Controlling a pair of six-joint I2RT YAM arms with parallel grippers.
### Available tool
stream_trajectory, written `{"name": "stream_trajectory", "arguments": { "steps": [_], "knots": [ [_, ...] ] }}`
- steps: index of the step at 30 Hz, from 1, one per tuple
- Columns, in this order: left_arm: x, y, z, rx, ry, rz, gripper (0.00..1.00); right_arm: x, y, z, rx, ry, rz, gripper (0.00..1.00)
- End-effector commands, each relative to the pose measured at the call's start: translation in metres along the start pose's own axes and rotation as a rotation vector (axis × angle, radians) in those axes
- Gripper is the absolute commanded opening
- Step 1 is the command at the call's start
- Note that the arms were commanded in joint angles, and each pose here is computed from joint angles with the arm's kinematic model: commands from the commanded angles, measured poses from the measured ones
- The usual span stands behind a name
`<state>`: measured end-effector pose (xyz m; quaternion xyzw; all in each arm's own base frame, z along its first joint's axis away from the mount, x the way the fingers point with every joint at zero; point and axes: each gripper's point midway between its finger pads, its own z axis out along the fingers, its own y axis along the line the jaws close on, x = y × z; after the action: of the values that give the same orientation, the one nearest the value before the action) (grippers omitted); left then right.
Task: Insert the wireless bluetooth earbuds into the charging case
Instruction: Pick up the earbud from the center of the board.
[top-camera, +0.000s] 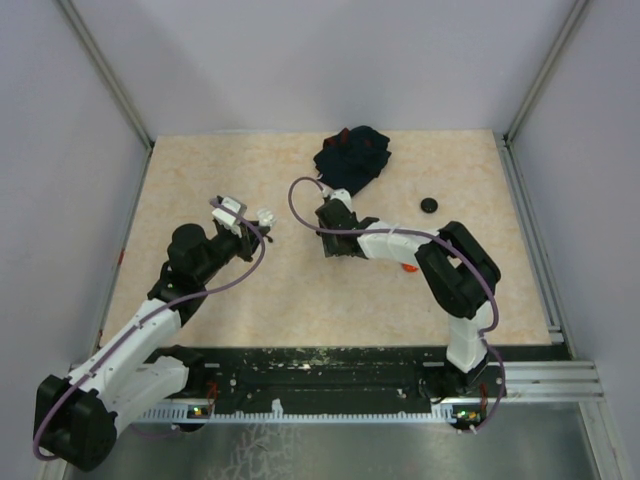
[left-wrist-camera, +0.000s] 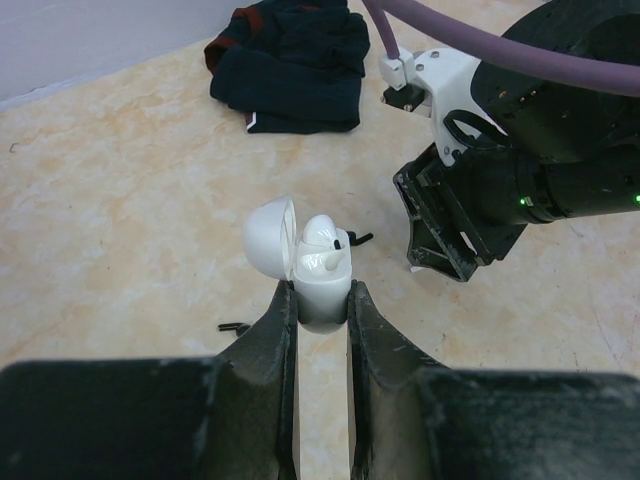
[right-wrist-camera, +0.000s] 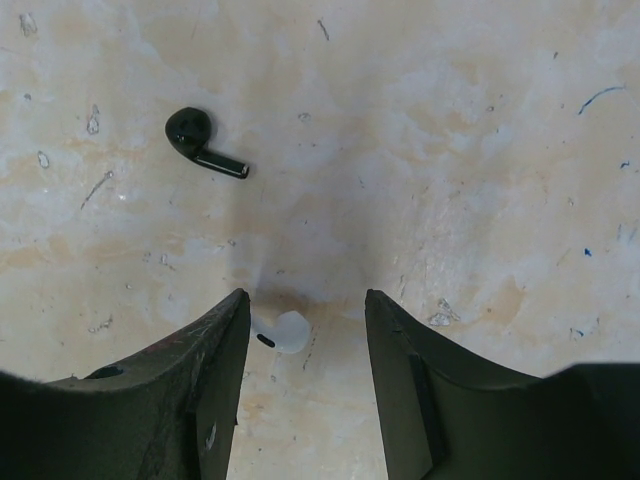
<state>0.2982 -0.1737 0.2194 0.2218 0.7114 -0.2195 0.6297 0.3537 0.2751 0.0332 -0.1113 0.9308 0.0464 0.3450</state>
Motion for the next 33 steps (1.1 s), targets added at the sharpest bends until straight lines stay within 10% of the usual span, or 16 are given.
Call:
{"name": "stream_trajectory", "arguments": {
  "steps": [1,33],
  "knots": [
    [-0.023,-0.002,0.002,0.017,-0.053,-0.001,0.0,-0.008,0.008,-0.006,-0.014,-0.009,-0.023,0.5],
    [-0.02,-0.007,0.004,0.045,-0.043,-0.015,0.0,-0.008,0.017,-0.013,-0.028,0.07,-0.018,0.41]
  ]
}}
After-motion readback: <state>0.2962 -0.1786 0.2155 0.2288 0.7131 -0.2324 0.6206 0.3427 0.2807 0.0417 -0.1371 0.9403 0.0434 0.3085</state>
